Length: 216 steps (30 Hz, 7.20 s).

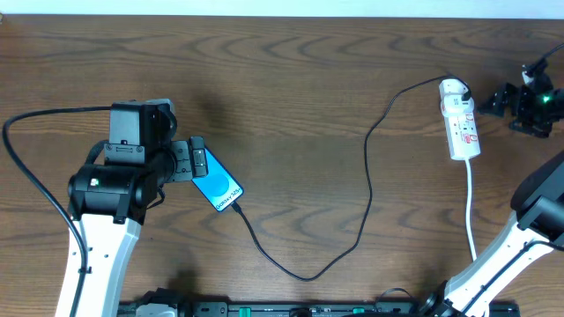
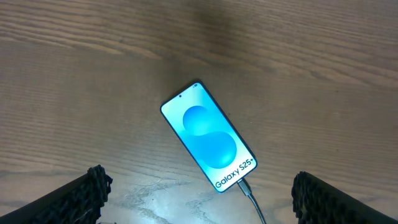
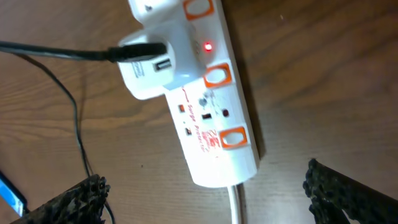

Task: Plug charger to phone and switch on socket

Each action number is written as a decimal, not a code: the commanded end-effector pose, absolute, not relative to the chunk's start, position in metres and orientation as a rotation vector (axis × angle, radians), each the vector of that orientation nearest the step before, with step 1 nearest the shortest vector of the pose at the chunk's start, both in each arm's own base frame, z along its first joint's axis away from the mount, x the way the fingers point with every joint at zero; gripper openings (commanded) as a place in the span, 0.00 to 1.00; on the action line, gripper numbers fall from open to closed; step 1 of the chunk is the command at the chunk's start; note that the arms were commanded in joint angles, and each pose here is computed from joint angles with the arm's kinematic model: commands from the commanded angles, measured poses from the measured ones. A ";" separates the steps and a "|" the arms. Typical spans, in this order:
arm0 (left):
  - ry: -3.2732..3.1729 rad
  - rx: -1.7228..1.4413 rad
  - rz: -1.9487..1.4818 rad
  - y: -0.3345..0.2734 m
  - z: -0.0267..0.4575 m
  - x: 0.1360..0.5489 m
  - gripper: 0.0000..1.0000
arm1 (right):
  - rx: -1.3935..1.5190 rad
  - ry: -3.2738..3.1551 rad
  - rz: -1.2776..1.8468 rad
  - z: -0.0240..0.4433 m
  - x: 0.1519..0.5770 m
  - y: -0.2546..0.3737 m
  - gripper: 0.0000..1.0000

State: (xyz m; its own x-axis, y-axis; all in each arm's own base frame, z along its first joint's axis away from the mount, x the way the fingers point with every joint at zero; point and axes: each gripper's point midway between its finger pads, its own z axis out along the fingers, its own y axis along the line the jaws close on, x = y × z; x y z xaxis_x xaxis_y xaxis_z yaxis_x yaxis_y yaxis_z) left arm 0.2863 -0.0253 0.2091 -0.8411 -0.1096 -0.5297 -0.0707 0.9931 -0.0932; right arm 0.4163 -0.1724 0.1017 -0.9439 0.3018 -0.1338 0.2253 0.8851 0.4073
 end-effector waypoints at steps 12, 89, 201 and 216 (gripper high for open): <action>2.559 -0.105 -0.075 -0.024 0.215 0.288 0.96 | 0.362 2.774 0.408 0.207 0.387 -0.154 0.99; 2.590 -0.106 -0.070 -0.023 0.193 0.275 0.96 | 0.305 2.718 0.364 0.259 0.361 -0.130 0.99; 1.713 -0.132 -0.198 -0.009 0.139 0.244 0.96 | 0.305 2.717 0.363 0.259 0.361 -0.130 0.99; 1.713 -0.132 -0.199 -0.009 0.139 0.244 0.96 | 0.305 2.717 0.364 0.259 0.361 -0.130 0.99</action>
State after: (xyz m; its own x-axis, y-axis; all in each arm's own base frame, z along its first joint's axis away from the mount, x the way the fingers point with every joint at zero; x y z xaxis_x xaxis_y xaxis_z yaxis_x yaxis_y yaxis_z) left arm 0.2453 -0.0075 0.1527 -0.1061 -0.1965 -0.9747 0.0231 0.9795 -0.2000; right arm 0.3599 -0.1315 0.2507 -0.9114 0.2616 -0.3178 0.1666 0.9404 0.2963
